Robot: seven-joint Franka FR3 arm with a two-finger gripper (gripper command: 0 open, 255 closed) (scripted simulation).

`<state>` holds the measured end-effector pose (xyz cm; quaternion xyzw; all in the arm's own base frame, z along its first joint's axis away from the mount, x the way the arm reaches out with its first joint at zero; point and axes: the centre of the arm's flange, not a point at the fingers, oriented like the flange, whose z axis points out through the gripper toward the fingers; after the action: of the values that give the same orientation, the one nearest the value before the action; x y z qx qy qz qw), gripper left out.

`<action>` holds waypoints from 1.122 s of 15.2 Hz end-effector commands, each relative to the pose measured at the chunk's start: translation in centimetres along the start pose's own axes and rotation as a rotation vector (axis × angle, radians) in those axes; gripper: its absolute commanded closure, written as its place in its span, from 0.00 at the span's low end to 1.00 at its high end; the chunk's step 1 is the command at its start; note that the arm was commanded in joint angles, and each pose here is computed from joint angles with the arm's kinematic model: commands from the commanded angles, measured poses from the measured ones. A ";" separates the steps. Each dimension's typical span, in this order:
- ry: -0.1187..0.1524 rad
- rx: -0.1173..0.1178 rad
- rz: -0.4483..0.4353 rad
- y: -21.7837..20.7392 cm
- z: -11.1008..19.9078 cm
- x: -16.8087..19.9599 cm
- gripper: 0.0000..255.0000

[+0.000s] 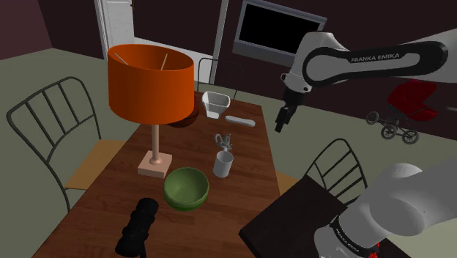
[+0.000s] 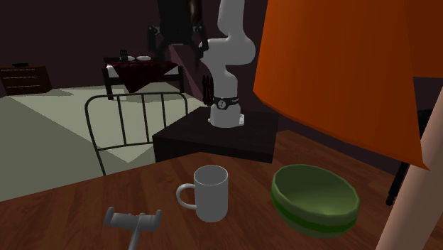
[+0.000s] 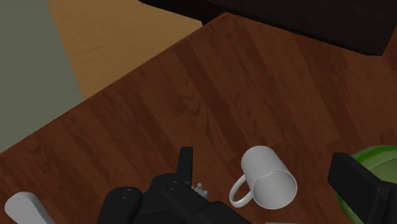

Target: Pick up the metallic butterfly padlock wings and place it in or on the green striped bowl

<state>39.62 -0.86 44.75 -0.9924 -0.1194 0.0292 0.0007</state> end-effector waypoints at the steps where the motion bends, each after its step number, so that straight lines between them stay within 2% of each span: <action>1: 0.008 0.004 -0.006 0.4 1.8 1.8 0.00; 17: 0.057 0.041 -0.056 4.3 15.7 16.6 0.00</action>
<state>54.77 -1.36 29.09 -0.9891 -0.1448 0.0051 0.0241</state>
